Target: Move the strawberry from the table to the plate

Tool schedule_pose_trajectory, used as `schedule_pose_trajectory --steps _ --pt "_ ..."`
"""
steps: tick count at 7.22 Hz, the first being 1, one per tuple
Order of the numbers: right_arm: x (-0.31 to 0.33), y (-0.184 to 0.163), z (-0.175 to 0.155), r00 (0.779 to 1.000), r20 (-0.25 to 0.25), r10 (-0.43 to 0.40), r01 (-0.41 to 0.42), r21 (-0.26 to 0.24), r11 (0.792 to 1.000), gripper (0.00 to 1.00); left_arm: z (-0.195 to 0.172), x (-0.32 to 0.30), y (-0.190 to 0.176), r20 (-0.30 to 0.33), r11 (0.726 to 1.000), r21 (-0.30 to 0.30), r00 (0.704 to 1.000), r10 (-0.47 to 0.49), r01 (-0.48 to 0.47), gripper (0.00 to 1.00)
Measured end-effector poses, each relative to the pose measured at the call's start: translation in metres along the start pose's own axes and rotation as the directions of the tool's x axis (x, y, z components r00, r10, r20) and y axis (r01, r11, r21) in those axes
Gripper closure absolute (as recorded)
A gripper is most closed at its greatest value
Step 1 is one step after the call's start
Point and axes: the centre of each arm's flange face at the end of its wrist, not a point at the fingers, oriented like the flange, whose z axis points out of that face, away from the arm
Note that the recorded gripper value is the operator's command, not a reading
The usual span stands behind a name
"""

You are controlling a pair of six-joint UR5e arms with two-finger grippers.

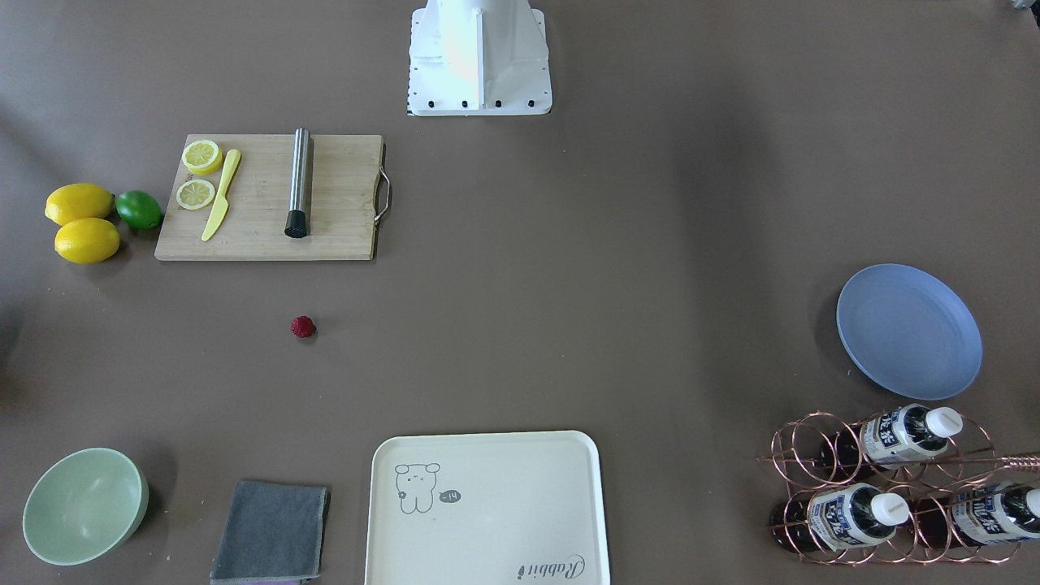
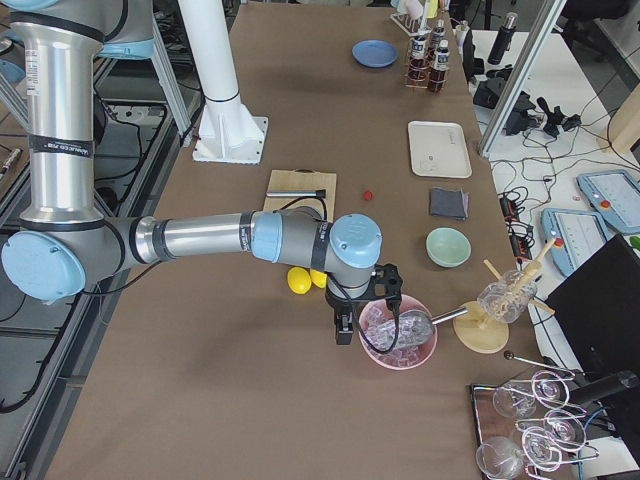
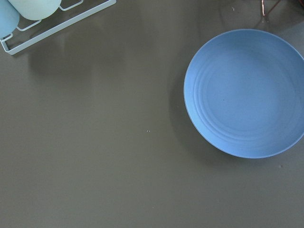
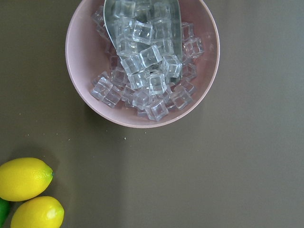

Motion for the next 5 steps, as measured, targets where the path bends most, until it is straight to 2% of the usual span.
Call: schedule_pose_trajectory --steps 3,5 --pt "-0.005 -0.002 0.005 0.999 0.033 -0.016 0.016 0.013 1.0 0.0 0.057 0.027 -0.062 -0.004 0.998 -0.06 1.0 -0.013 0.012 0.02" --pt "-0.009 -0.002 0.007 0.998 0.04 -0.038 0.037 0.022 0.999 0.0 0.115 0.023 -0.083 0.009 0.999 -0.051 1.0 0.013 -0.013 0.03"
